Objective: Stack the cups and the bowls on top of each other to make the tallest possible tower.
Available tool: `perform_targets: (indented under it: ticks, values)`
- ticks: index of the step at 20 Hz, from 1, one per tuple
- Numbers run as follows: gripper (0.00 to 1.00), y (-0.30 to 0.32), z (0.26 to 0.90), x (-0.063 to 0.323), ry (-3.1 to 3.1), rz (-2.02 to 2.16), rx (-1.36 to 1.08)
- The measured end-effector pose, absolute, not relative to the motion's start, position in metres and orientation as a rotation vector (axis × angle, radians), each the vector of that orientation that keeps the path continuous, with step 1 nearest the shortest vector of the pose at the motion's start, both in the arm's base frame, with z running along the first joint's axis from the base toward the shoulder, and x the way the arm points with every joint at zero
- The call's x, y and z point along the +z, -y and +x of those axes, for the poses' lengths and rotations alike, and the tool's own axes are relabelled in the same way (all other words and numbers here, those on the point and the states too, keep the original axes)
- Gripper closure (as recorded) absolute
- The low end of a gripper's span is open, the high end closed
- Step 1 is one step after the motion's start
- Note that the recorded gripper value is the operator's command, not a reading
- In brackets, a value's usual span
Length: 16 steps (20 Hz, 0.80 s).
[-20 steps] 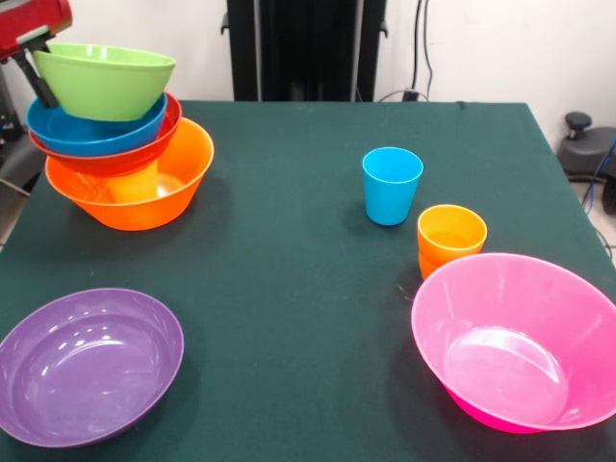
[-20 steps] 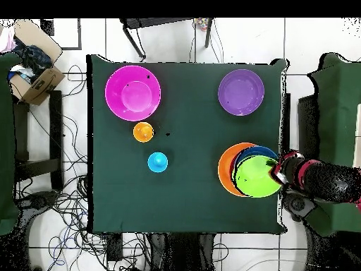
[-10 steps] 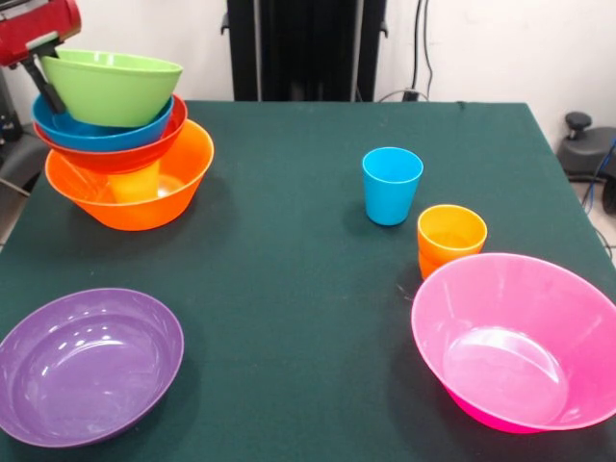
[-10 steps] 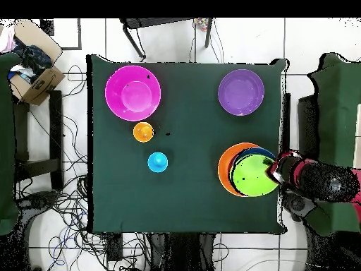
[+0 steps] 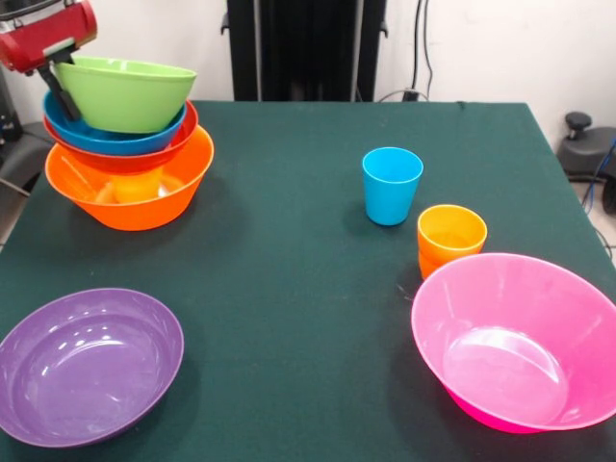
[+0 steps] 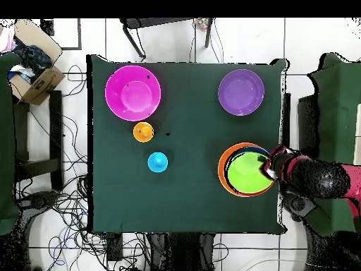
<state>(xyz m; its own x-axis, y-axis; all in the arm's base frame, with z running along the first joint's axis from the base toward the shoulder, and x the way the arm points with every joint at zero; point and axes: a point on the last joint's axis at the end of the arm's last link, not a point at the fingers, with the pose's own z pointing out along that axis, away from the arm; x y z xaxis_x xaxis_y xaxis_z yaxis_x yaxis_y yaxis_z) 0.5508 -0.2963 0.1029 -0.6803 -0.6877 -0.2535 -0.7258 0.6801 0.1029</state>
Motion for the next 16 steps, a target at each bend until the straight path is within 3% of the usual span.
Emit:
perform_targets:
  ticks: [16]
  values:
    - [1.0, 0.287, 0.5495, 0.1028, -2.693, -1.158, 0.301]
